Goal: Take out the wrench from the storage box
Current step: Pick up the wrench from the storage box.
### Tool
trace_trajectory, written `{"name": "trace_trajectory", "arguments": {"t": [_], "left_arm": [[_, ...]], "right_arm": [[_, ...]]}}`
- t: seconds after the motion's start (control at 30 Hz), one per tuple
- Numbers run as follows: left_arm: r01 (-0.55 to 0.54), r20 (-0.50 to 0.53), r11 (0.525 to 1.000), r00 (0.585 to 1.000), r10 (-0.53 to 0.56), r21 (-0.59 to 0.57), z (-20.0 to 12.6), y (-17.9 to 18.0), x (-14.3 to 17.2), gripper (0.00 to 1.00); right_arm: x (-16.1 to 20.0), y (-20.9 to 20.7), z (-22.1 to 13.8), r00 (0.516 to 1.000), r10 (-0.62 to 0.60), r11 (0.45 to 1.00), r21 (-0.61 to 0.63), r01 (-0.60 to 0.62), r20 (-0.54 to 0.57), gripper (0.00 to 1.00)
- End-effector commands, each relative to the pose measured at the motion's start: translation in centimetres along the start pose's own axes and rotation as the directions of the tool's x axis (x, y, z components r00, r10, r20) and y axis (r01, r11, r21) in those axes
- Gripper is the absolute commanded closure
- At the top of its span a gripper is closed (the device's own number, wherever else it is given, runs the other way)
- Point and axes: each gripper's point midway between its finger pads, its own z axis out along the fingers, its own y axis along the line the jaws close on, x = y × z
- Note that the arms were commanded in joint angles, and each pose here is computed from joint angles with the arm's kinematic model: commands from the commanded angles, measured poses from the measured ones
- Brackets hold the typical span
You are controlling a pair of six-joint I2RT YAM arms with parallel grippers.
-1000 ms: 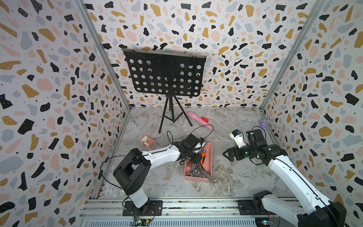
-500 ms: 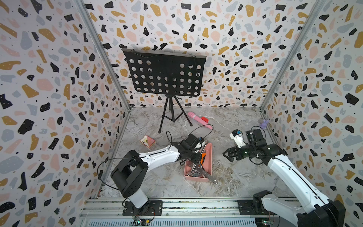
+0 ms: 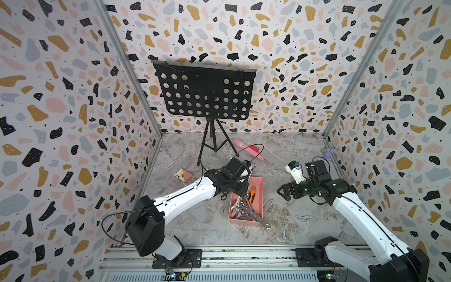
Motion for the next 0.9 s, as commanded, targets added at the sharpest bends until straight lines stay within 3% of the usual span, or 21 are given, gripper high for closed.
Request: {"name": "trace_trajectory", "arguments": {"t": [0.0,0.23,0.5,0.87], "left_arm": [[0.015,0.036,0.999,0.999,-0.014,-0.028,-2.4,-0.1,-2.0,1.00],[0.051,0.026,0.996,0.998,-0.049,-0.066,-6.0,-0.1,-3.3,1.00],[0.119,-0.032,0.976,0.991,-0.127,-0.180,-7.1,4.0,1.8,1.00],[0.241,-0.107,0.938,0.956,-0.274,-0.249,-1.7,8.8,9.0,1.00]], "right_arm": [[-0.4,0.1,-0.3,1.000,-0.017,1.000,0.006,0.017,0.019,0.00],[-0.5,0.2,-0.4,1.000,-0.014,1.000,0.001,0.014,0.020,0.00],[-0.3,0.2,-0.1,1.000,-0.010,1.000,-0.007,0.011,0.014,0.00],[-0.2,0.5,0.2,1.000,0.010,0.999,-0.031,-0.009,0.021,0.00]]}}
